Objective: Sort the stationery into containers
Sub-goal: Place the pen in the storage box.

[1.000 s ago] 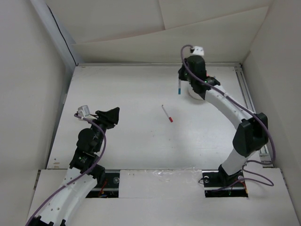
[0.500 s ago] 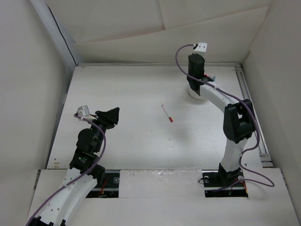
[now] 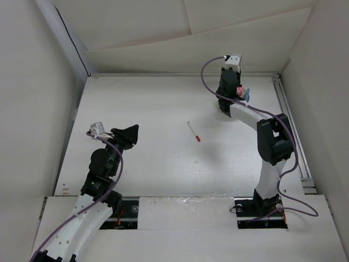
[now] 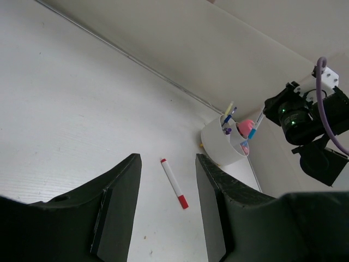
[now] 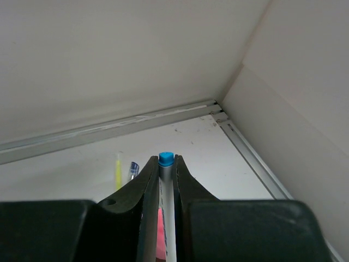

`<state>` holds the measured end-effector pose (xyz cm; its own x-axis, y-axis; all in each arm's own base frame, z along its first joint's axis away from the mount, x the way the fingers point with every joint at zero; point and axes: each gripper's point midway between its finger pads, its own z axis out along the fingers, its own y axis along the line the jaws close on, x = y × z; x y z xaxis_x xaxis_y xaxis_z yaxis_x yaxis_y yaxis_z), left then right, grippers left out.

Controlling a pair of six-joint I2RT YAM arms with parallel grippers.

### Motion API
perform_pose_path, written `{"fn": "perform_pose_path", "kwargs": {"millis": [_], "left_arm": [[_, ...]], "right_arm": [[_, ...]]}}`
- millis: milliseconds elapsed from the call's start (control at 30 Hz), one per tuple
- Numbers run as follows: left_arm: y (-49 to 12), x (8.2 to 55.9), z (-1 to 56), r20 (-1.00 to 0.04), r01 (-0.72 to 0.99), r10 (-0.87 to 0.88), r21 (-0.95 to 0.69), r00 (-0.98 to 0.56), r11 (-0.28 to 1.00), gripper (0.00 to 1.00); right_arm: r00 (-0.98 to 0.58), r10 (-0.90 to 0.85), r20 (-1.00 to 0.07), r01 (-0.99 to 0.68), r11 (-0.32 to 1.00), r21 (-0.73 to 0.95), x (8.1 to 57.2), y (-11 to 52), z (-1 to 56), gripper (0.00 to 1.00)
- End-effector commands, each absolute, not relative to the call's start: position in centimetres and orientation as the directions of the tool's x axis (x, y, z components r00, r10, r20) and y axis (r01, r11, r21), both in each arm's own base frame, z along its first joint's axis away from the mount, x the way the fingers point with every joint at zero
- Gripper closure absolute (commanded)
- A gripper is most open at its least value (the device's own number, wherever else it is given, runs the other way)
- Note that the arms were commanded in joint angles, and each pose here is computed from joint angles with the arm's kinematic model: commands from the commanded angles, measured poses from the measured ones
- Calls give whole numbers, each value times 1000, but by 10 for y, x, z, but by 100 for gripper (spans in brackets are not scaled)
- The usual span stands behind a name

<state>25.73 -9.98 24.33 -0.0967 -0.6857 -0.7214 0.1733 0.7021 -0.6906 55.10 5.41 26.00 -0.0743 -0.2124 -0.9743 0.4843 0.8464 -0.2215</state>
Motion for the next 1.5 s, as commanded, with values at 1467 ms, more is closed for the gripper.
{"fn": "perform_pose_path", "kwargs": {"millis": [1467], "left_arm": [[-97, 257, 252, -724, 188, -687, -685, -61, 704, 59]], "right_arm": [[-9, -299, -954, 603, 760, -244, 535, 80, 234, 100]]}}
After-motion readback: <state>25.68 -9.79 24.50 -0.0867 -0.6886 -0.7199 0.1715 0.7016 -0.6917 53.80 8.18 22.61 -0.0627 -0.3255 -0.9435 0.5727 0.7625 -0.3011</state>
